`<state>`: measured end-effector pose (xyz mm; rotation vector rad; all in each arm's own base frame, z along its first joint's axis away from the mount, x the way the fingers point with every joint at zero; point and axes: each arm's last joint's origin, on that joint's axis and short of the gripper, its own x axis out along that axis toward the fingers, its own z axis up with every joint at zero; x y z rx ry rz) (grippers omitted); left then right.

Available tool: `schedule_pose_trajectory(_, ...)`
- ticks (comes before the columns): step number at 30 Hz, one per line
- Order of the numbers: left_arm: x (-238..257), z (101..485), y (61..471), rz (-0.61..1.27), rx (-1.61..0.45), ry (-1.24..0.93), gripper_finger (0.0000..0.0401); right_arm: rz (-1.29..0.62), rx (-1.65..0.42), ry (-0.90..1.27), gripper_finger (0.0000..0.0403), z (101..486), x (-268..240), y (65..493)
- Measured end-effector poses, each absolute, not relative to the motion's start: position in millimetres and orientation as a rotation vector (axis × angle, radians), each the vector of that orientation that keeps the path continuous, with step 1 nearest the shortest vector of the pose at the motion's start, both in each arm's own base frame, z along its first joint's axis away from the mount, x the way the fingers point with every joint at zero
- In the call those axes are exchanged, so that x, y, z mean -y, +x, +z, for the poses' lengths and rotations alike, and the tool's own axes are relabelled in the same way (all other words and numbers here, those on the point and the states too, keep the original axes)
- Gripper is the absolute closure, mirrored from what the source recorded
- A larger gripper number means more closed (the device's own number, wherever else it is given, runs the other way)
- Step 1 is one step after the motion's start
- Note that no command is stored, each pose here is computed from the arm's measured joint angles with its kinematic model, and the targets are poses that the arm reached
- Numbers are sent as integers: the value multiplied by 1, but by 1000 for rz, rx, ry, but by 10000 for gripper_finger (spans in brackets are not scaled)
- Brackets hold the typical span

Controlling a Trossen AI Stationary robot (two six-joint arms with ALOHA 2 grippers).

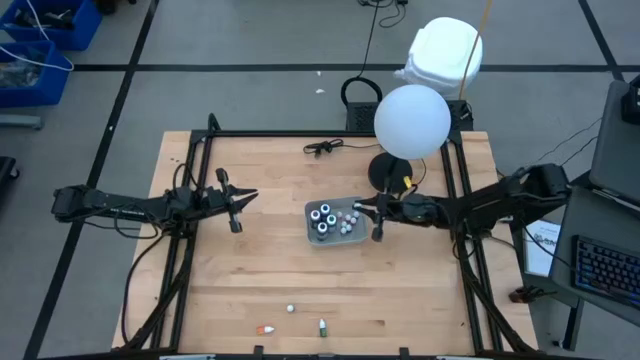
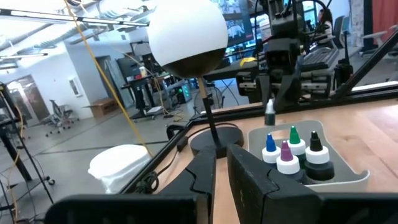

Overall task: Pick & Place food coloring
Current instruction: Put the small blue food coloring bottle into the gray bin

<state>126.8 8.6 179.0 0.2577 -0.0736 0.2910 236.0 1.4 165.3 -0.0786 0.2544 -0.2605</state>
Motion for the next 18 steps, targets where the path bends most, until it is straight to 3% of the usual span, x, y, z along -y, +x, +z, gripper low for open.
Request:
schedule_pose_trajectory(9, -9, 178, 127, 290, 67, 248, 352, -280, -336, -126, 354, 152, 5, 268)
schedule_pose_trajectory(18, -9, 178, 127, 290, 67, 251, 352, -294, -374, -105, 354, 145, 7, 270)
